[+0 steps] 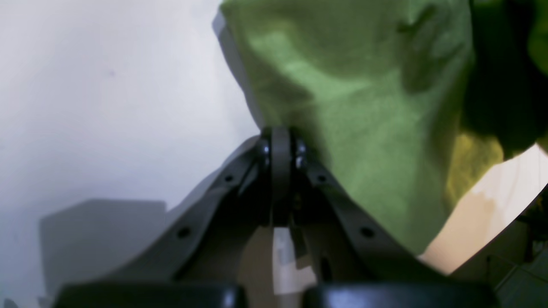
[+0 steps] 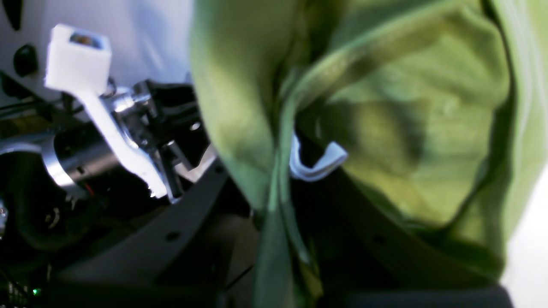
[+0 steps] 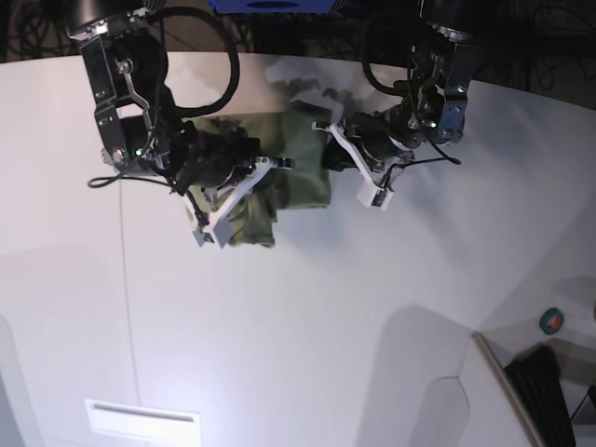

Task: Layout the t-shirt on the table in an organized manner, then fold the t-shirt properly
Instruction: 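Fold the strip ends inward toward each other with both grippers, then release the left gripper and press the bundle with the right gripper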

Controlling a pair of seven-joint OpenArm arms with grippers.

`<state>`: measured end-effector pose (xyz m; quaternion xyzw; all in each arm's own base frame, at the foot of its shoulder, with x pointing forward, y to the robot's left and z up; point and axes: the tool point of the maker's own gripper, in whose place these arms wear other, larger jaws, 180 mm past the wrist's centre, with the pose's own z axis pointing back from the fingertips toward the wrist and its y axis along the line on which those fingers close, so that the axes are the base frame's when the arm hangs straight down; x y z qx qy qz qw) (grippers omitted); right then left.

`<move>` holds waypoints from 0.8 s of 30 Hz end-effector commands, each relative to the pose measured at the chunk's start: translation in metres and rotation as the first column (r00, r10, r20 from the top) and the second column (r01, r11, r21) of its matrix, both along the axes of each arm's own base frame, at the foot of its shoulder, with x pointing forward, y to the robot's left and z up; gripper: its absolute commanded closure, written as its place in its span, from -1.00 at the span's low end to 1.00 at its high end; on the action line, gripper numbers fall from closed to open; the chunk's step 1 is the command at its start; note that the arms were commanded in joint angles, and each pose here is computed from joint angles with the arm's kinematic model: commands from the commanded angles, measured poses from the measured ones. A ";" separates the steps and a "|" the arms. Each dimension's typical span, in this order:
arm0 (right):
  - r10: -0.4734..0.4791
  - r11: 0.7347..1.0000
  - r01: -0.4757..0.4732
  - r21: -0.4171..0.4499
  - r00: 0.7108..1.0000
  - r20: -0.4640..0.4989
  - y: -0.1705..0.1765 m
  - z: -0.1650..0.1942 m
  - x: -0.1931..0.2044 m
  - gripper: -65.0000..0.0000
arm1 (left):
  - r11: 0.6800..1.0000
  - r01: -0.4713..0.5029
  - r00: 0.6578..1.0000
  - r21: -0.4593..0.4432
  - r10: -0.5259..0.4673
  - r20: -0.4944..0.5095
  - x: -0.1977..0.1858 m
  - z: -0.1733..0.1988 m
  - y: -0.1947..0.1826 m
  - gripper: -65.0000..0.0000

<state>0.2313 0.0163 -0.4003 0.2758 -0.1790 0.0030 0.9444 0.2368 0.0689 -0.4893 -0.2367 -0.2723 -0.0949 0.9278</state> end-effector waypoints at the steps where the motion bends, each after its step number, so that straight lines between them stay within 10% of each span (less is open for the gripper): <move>1: 0.001 1.000 -0.001 0.017 1.000 0.018 0.002 0.006 0.001 1.00 | 1.000 0.001 0.999 -0.017 0.000 0.038 0.009 0.009 -0.002 1.00; 24: -0.005 1.000 0.005 -0.010 1.000 0.021 0.007 -0.017 0.015 1.00 | 1.000 0.000 0.999 -0.011 0.001 0.041 0.010 0.010 0.002 1.00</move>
